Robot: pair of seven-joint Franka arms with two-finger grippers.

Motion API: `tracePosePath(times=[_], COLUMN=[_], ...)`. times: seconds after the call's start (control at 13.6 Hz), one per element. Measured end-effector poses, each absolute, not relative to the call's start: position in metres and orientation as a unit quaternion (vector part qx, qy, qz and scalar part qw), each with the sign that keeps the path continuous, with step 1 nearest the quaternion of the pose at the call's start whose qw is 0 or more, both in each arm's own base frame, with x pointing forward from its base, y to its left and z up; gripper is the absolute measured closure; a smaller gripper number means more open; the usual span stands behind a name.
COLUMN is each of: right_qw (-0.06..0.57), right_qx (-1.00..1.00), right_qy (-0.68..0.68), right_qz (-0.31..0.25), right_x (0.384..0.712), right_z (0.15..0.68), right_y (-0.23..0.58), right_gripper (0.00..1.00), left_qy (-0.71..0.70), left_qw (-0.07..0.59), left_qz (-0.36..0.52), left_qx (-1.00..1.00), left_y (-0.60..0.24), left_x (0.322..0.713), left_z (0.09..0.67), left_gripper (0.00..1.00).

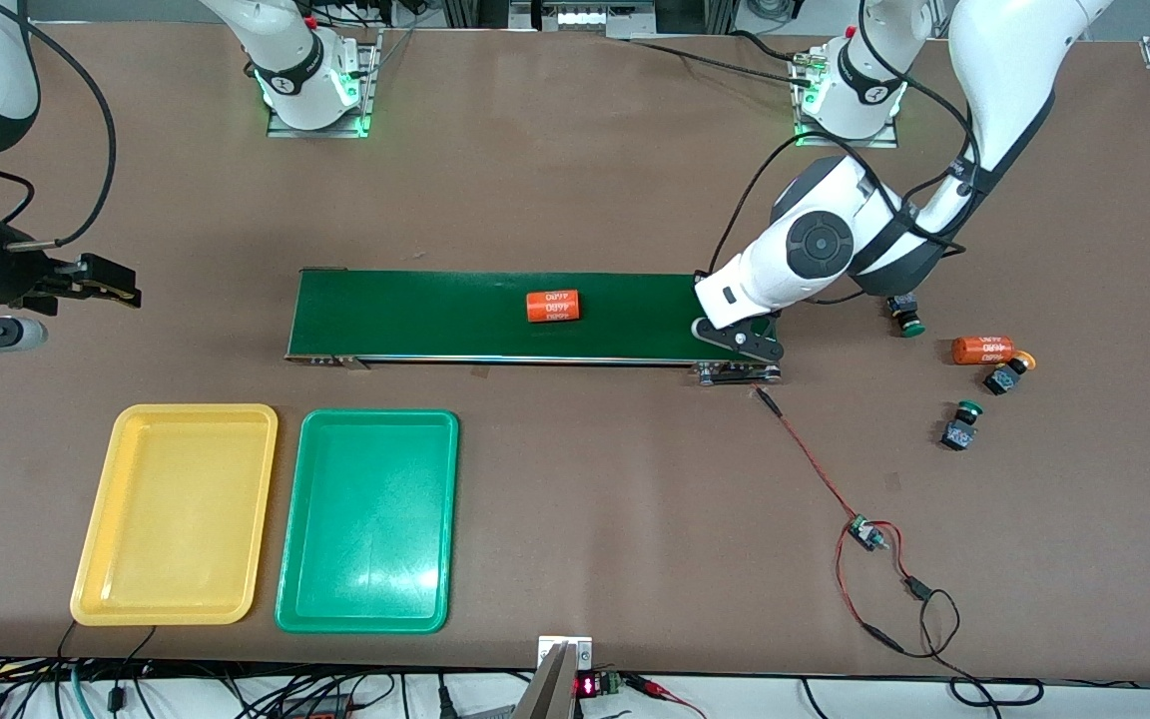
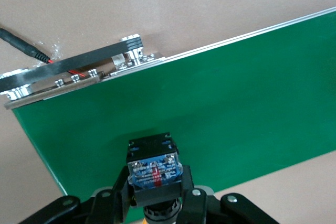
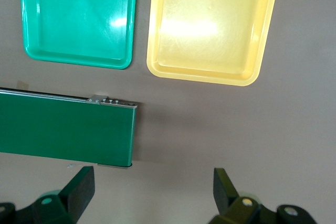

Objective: Sort buttons by color to trays
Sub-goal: 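Carry the yellow-ringed button onto the belt and release it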

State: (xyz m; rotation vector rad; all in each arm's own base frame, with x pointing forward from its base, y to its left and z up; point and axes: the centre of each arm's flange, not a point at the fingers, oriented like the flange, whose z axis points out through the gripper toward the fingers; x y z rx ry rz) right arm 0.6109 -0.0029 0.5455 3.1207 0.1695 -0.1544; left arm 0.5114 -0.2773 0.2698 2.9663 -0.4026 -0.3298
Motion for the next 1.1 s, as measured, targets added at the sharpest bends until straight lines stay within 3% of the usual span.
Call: tracePosePath(times=[0.44,0.59,0.88,0.95,1.1], right_qw=[0.006,0.006,0.006,0.006,0.006], right_qx=[0.997,0.997,0.997,0.997,0.997], right_qy=[0.054,0.054,0.052,0.052,0.050], right_qz=[-0.052,-0.052,-0.052,-0.052,-0.052], right_x=[0.612,0.612,0.612,0.612,0.612], right_z=[0.542,0.542,0.542,0.542,0.542], right_y=[-0.005,-0.005,-0.006,-0.007,-0.009], right_gripper=[0.00,0.00,0.00,0.00,0.00], left_qy=[-0.139,-0.144,-0.144,-0.143,-0.133], left_qw=[0.054,0.049,0.032,0.023,0.010], left_qz=[-0.104,-0.097,-0.111,-0.118,-0.126], left_qx=[0.983,0.983,0.983,0.982,0.983], left_y=[-0.270,-0.270,-0.270,-0.270,-0.260], left_x=[0.518,0.521,0.537,0.545,0.564], left_z=[0.243,0.244,0.271,0.288,0.320], left_gripper=[0.59,0.45,0.07,0.00,0.00])
